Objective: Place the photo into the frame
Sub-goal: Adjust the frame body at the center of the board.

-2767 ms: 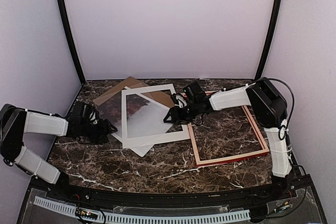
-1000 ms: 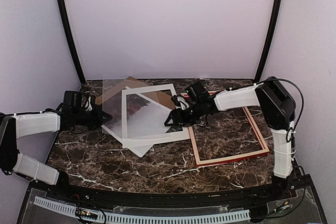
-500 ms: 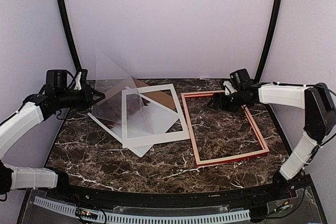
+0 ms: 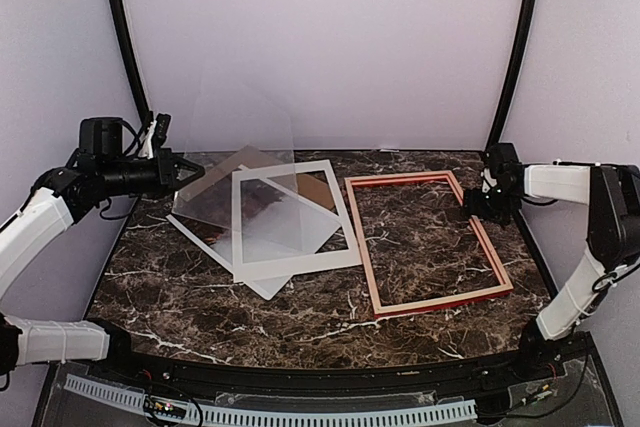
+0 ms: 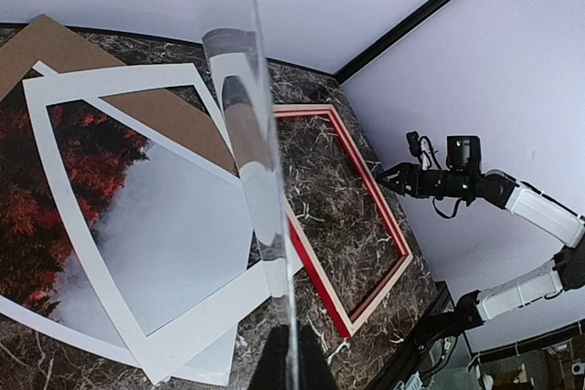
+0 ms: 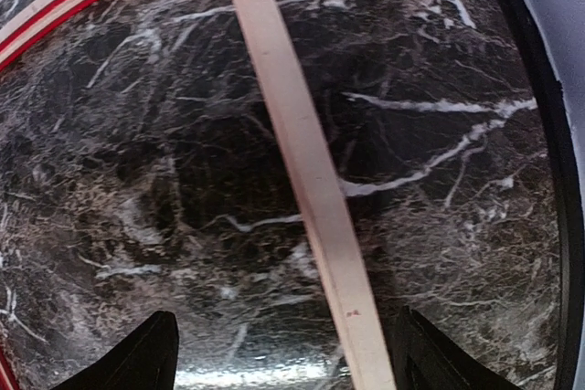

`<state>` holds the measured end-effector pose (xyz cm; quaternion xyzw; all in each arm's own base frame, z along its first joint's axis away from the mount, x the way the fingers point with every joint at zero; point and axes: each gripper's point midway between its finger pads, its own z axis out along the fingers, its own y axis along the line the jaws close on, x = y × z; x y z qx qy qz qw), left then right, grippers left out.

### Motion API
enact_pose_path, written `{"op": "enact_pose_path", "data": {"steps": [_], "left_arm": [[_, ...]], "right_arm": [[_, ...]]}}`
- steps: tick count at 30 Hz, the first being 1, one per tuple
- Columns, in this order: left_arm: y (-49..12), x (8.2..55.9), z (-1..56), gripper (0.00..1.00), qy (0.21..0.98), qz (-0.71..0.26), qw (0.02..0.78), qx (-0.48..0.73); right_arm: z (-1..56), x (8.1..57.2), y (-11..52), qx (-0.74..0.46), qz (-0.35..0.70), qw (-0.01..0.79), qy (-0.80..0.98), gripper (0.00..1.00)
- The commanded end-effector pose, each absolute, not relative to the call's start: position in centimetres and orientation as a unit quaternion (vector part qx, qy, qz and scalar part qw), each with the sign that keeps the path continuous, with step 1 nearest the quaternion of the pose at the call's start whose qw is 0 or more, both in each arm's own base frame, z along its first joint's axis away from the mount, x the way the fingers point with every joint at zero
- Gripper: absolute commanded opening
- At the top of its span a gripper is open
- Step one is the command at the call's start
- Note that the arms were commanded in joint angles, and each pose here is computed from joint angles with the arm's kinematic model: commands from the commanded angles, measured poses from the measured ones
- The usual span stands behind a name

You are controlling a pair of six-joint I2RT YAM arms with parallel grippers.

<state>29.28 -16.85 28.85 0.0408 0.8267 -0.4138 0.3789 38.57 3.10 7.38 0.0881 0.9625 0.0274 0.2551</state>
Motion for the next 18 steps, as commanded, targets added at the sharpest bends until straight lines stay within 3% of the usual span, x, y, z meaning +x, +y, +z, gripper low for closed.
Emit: {"op": "enact_pose_path", "data": {"steps": [1, 18], "left_arm": [[-17.6, 28.7, 31.8, 0.00, 0.802, -0.429, 0.408, 0.075], [-17.8, 29.4, 32.0, 0.00, 0.806, -0.421, 0.411, 0.069]], "right_arm": [[6.1, 38.4, 1.1, 0.092, 0.010, 0.244, 0.965, 0.81], [2.6, 37.1, 0.4, 0.081, 0.020, 0.191, 0.978, 0.45]]}}
